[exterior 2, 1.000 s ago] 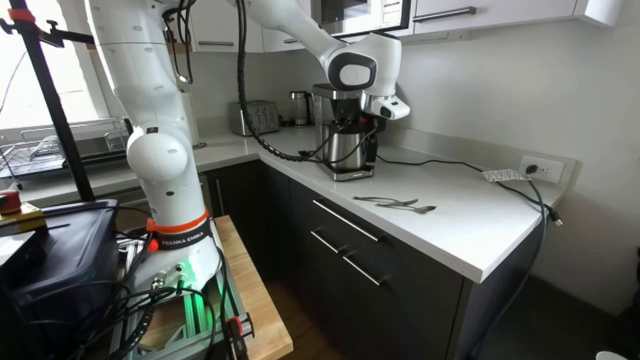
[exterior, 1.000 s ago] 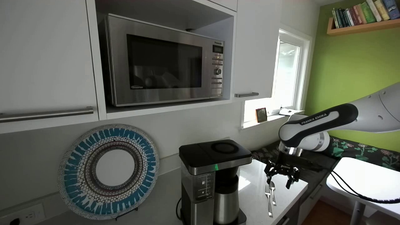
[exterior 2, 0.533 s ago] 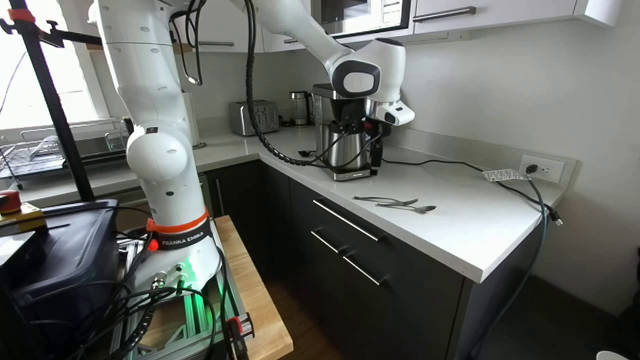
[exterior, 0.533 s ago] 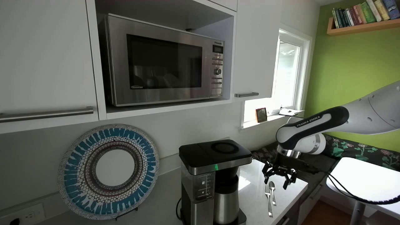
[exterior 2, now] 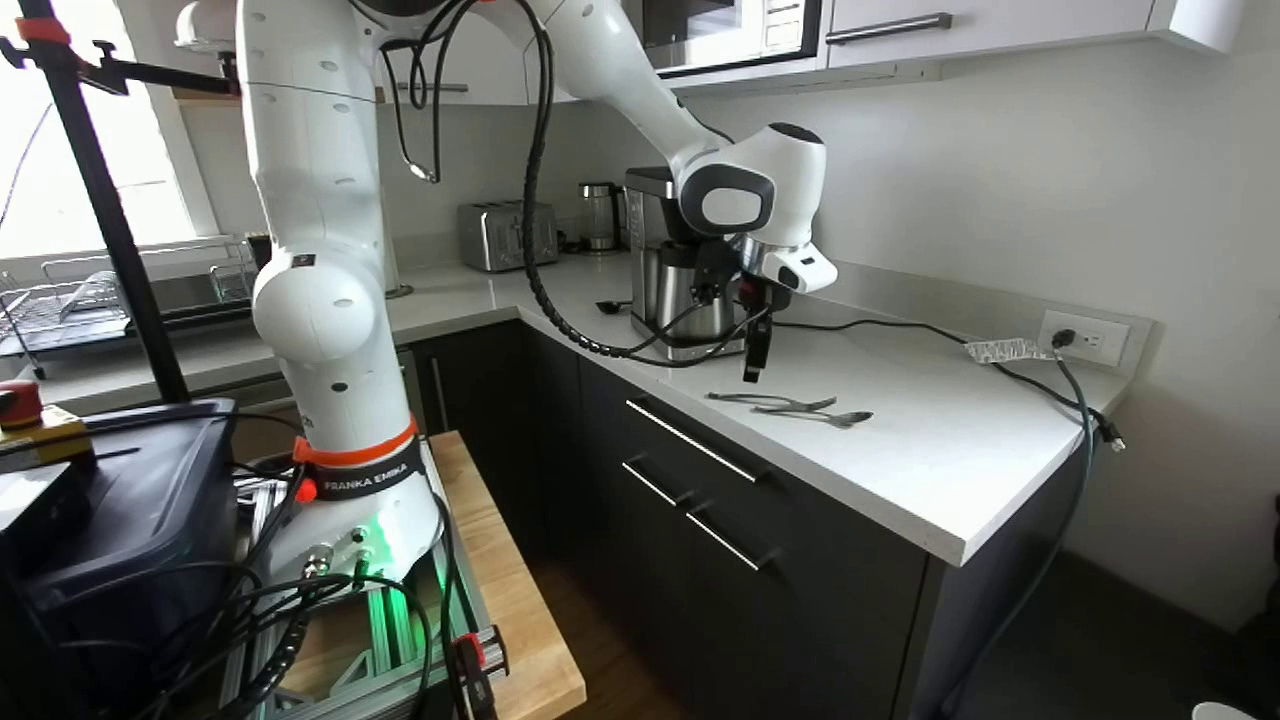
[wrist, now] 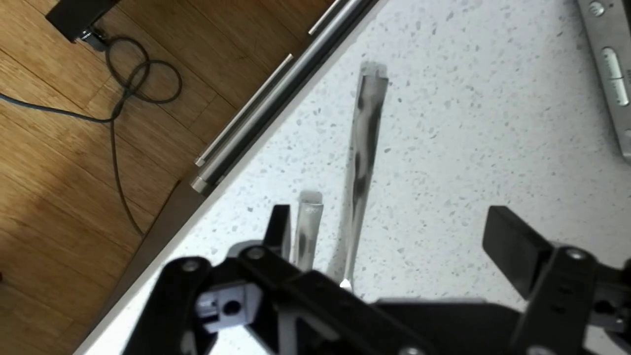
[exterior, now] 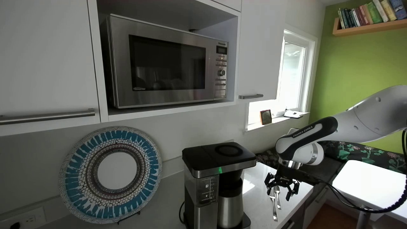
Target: Move the silver fork to the left then move the silver spoon to the right
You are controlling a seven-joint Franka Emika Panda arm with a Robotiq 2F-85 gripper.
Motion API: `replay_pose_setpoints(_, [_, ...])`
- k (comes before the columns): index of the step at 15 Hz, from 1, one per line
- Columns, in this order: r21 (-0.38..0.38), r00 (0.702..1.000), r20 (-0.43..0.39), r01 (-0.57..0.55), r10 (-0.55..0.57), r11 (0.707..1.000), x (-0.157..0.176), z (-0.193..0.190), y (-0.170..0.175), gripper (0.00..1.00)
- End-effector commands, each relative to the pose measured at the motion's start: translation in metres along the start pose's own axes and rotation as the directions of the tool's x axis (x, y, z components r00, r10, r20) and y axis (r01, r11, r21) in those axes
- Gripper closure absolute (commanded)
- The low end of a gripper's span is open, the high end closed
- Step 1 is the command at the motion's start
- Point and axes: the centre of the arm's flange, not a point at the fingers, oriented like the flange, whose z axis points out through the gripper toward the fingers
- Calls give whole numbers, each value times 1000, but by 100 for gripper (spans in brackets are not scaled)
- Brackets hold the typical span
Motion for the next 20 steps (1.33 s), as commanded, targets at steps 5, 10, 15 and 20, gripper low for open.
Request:
replay_pose_setpoints(5, [0, 999, -7, -37, 37, 999, 25, 33, 0, 47])
replay_pose_setpoints(10, [-7, 999, -8, -50, 50, 999, 34, 44, 1, 66])
replay_pose_setpoints(15, [-22, 998, -8, -59, 59, 998, 39, 52, 0, 80])
replay_pose_setpoints(20, [-15, 997, -68, -35, 34, 999, 53, 36, -10, 98])
